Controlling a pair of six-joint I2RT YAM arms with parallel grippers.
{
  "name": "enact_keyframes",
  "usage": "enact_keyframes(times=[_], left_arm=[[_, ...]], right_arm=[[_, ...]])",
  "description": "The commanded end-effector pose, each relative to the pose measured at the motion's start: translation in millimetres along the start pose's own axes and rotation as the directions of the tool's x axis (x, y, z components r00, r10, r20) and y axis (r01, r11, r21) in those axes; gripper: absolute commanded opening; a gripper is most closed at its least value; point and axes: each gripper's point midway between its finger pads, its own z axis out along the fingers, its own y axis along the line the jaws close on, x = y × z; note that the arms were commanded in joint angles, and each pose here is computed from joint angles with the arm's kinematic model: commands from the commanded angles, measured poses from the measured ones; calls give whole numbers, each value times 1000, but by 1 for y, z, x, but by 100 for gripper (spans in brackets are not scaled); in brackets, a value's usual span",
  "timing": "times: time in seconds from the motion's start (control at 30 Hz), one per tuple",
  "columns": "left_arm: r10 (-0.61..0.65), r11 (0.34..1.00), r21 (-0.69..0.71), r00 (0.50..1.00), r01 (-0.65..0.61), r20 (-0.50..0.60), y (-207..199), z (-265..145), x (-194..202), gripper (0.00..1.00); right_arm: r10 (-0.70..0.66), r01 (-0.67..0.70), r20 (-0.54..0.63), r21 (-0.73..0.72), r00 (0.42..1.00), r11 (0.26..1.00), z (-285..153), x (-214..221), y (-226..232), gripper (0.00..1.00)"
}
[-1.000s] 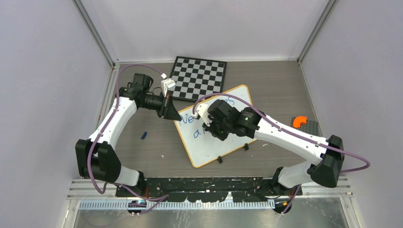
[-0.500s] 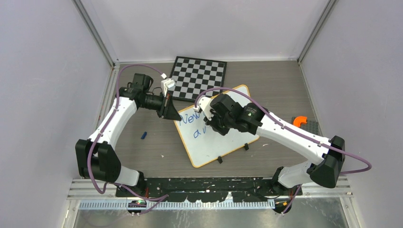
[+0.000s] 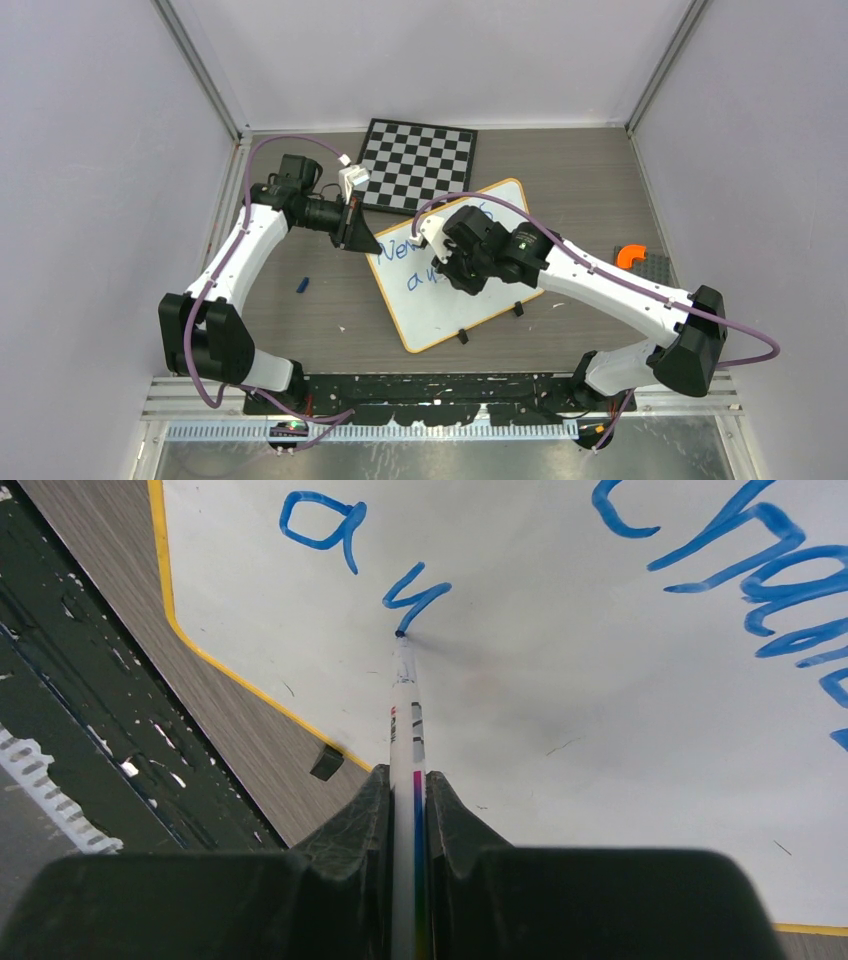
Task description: Write a sentence on the whiteboard
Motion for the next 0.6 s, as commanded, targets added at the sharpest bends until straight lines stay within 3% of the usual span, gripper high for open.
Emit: enact_keyframes(times=[0.0,0.3,0.57], left_arm=[[43,997,-68,999,-44,-15,14,1,0,0],[45,996,-70,999,-46,-15,14,0,0,0],[46,997,-68,999,-46,-14,14,1,0,0]], right_arm=[[-11,6,59,93,998,996,-11,-19,-20,0],[-10,-3,94,127,995,992,-23,-34,-35,0],[9,-10,109,9,994,1000,-35,-31,-13,0]])
